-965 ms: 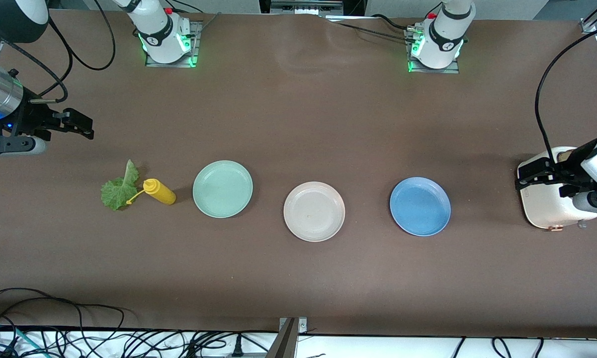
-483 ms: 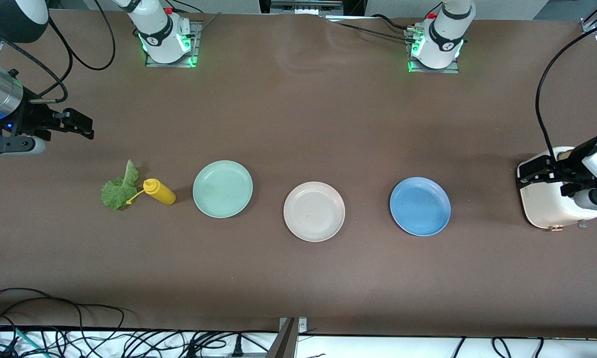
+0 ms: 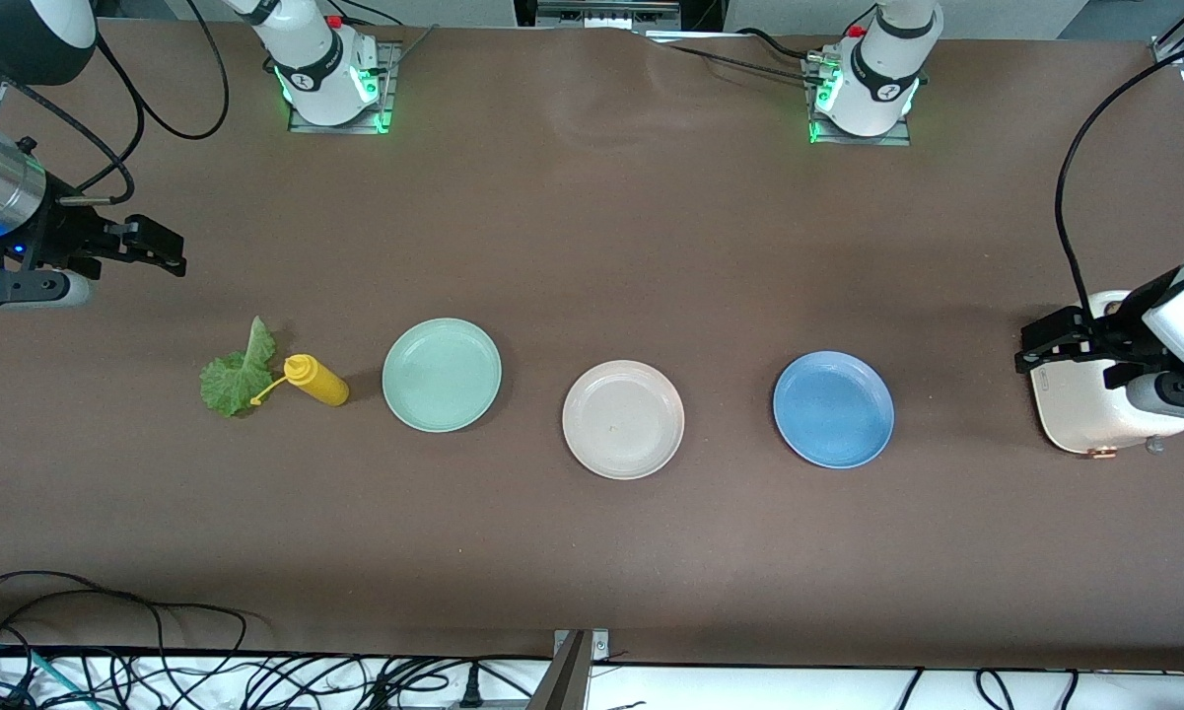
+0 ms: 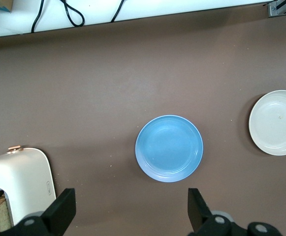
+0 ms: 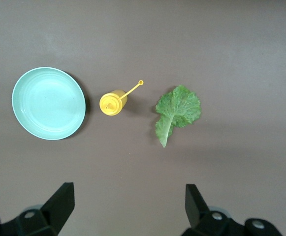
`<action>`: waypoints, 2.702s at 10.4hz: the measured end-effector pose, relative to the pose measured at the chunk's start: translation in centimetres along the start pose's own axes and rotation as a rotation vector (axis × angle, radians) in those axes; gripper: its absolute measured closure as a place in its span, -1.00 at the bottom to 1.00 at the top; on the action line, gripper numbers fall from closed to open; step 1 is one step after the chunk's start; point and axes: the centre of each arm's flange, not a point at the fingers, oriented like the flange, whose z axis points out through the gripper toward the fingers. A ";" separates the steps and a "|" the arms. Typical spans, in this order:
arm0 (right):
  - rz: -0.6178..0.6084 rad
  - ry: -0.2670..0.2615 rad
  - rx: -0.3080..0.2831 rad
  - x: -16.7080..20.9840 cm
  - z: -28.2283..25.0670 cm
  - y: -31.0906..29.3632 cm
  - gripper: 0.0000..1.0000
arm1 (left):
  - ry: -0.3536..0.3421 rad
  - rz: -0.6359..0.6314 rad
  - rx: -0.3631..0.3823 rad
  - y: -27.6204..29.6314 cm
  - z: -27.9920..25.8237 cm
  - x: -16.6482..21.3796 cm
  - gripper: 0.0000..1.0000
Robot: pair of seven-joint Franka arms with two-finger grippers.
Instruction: Make sandwich on beige plate with both arms
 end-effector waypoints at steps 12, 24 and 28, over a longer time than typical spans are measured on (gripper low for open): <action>0.002 0.001 0.000 0.0 0.0 0.0 -1.00 | -0.002 -0.011 0.006 -0.6 0.1 0.0 -1.00; 0.007 0.001 0.000 0.0 0.0 0.1 -1.00 | -0.103 -0.072 0.075 -5.2 2.8 -1.3 -1.00; 0.009 0.001 0.000 0.0 0.0 0.1 -1.00 | -0.102 -0.068 0.074 -5.0 2.7 -1.3 -1.00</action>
